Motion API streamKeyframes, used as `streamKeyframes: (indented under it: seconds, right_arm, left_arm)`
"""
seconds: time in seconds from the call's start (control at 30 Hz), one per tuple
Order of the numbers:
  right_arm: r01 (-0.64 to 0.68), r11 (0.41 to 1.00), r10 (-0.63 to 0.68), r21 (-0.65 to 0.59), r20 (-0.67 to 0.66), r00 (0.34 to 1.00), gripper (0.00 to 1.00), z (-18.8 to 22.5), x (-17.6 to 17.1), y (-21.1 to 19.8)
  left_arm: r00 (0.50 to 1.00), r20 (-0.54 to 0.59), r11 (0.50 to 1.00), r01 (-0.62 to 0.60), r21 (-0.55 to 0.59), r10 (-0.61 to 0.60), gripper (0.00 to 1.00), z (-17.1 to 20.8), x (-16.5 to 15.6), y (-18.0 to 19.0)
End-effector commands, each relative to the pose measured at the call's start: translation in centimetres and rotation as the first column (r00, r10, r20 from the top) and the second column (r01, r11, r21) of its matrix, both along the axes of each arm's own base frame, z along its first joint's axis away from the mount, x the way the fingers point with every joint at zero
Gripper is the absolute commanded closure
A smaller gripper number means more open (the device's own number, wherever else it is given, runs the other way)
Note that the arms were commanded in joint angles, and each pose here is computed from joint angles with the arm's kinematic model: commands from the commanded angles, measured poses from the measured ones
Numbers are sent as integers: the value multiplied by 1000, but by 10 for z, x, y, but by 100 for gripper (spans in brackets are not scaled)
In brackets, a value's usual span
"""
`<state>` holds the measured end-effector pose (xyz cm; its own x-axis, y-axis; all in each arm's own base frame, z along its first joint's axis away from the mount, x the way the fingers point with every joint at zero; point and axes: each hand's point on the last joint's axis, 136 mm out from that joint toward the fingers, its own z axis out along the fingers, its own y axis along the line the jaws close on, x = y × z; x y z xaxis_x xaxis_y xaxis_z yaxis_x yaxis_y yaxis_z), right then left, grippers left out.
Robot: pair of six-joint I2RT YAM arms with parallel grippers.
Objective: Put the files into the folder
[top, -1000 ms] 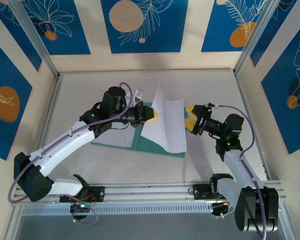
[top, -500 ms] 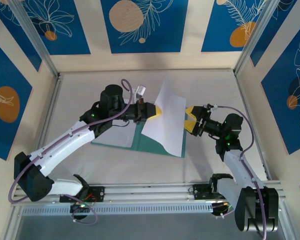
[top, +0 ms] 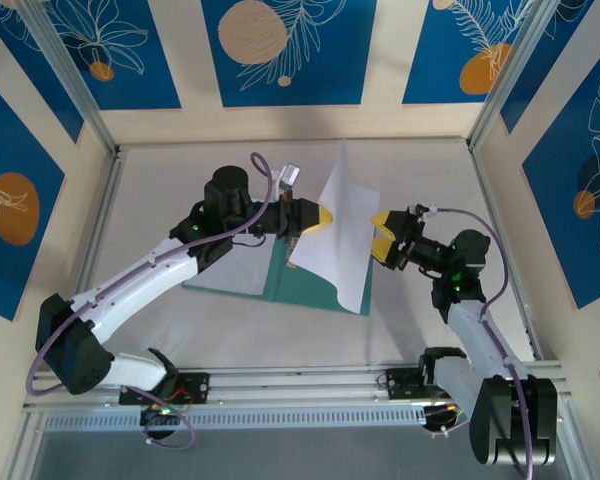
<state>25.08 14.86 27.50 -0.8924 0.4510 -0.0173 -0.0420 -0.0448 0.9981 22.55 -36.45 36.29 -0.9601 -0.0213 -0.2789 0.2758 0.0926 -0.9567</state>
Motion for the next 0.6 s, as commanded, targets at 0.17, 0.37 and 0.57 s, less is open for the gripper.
streamKeyframes:
  seconds: [0.17, 0.37, 0.57]
  right_arm:
    - [-13, 1000, 17, -26, 183, 983, 19, 29, -17, 1]
    - [9, 999, 0, -39, 219, 976, 19, 33, -20, 1]
    - [-5, 999, 16, -46, 244, 970, 19, 41, -23, 4]
  left_arm:
    - [995, 68, 993, 73, -90, -67, 100, 32, -6, 4]
    - [990, 65, 956, 139, -258, -126, 100, 68, -16, 3]
    - [985, 31, 957, 171, -234, -168, 100, 47, -19, -7]
